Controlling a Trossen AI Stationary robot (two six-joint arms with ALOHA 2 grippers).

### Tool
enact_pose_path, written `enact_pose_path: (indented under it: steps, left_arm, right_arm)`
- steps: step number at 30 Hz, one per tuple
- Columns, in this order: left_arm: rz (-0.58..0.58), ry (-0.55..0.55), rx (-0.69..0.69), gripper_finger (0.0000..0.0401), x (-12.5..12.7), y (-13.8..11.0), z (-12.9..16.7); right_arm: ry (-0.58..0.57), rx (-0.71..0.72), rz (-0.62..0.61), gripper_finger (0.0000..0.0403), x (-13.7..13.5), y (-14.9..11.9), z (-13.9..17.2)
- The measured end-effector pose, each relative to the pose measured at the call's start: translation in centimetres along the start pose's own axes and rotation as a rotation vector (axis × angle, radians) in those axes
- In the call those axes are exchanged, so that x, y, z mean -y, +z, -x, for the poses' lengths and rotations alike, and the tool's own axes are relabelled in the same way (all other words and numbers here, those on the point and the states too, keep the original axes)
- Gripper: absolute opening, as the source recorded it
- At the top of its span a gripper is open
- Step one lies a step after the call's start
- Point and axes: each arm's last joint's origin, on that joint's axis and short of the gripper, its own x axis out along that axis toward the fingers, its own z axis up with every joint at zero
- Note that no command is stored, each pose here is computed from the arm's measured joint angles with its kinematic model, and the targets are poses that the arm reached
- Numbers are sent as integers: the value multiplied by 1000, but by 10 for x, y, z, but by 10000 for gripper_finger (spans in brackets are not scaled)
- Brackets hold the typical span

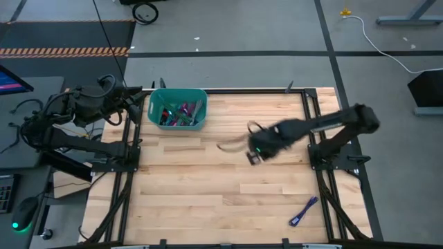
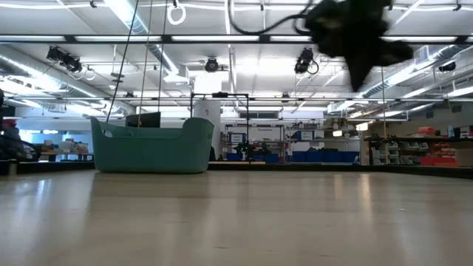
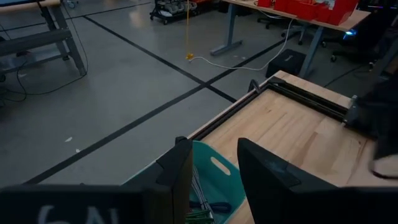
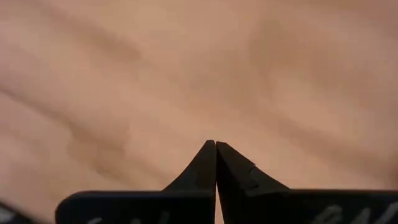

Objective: Pick and place USB-C Cables
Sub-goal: Put the purple USB charger cable into the green bin

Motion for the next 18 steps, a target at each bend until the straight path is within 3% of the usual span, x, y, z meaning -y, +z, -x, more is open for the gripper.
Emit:
enact_pose_path:
  steps: [5,8,14,18]
  left_arm:
    - [0,0,0,133,0,0,0]
    - [1,0,0,133,0,0,0]
    - [0,0,0,133,0,0,0]
    - [1,0,0,133,0,0,0]
  right_arm:
    - [-24,-196,-161,20,22,-59,-4]
    - [-75,-322,-191,44,27,-87,-10]
    - [-170,-528,-99,110,25,-128,-25]
    - [-223,-583,36,156,23,-150,-39]
